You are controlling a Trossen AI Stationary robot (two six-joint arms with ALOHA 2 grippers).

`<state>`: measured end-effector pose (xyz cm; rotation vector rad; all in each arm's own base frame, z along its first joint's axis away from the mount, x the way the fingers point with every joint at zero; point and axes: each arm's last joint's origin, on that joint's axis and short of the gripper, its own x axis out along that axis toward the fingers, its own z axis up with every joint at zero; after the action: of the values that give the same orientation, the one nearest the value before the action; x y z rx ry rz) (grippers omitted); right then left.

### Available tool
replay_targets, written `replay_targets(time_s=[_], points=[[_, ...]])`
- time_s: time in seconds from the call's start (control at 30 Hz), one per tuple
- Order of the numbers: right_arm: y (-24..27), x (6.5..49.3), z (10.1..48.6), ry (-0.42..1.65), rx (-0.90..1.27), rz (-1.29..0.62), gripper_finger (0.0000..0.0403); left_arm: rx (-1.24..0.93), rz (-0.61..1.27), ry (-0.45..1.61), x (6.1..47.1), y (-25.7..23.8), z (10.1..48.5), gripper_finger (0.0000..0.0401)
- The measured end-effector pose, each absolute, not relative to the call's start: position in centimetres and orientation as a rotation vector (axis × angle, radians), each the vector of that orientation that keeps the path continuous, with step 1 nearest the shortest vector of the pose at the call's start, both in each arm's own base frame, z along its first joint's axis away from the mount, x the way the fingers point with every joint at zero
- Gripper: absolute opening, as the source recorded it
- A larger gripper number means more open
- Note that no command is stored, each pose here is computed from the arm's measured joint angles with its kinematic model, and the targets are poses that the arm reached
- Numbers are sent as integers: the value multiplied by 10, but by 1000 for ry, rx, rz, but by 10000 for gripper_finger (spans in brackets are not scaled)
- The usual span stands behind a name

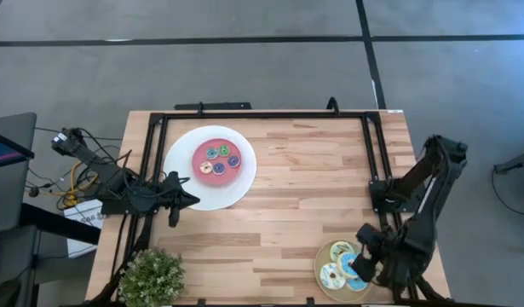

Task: Pick & Place donuts
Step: Return to Home Position

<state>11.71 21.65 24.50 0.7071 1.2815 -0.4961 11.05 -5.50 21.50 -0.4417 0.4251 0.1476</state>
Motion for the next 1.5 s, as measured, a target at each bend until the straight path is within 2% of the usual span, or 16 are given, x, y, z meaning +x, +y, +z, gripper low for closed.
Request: replay_targets(time_s=[0.23, 0.33, 0.43, 0.57, 0.63, 0.73, 0.8, 0.93, 1.13, 1.33, 1.5], points=[[177, 120, 275, 1182, 785, -528, 287, -355, 273, 369, 110, -50, 215, 0], [160, 135, 281, 1062, 685, -490, 260, -198, 306, 363, 110, -47, 215, 0], [142, 155, 286, 1005, 612, -460, 194, -48, 322, 378, 112, -43, 216, 0], [120, 194, 286, 949, 493, -387, 49, 8, 243, 444, 116, -38, 214, 0], [111, 213, 284, 955, 353, -281, 17, 17, 155, 492, 119, -35, 212, 0], [98, 238, 275, 976, 201, -177, 25, 90, 53, 547, 124, -30, 209, 0], [88, 251, 268, 986, 199, -194, 26, 121, 35, 535, 127, -24, 208, 0], [68, 272, 247, 1042, 192, -278, 5, 117, 30, 390, 130, -11, 194, 0], [54, 299, 237, 984, 217, -195, 2, 74, 15, 219, 115, 5, 175, 0], [41, 300, 239, 974, 241, -226, 1, 76, 86, 111, 93, 13, 180, 0], [34, 291, 244, 993, 242, -249, 1, -32, 90, 95, 89, 13, 181, 0]])
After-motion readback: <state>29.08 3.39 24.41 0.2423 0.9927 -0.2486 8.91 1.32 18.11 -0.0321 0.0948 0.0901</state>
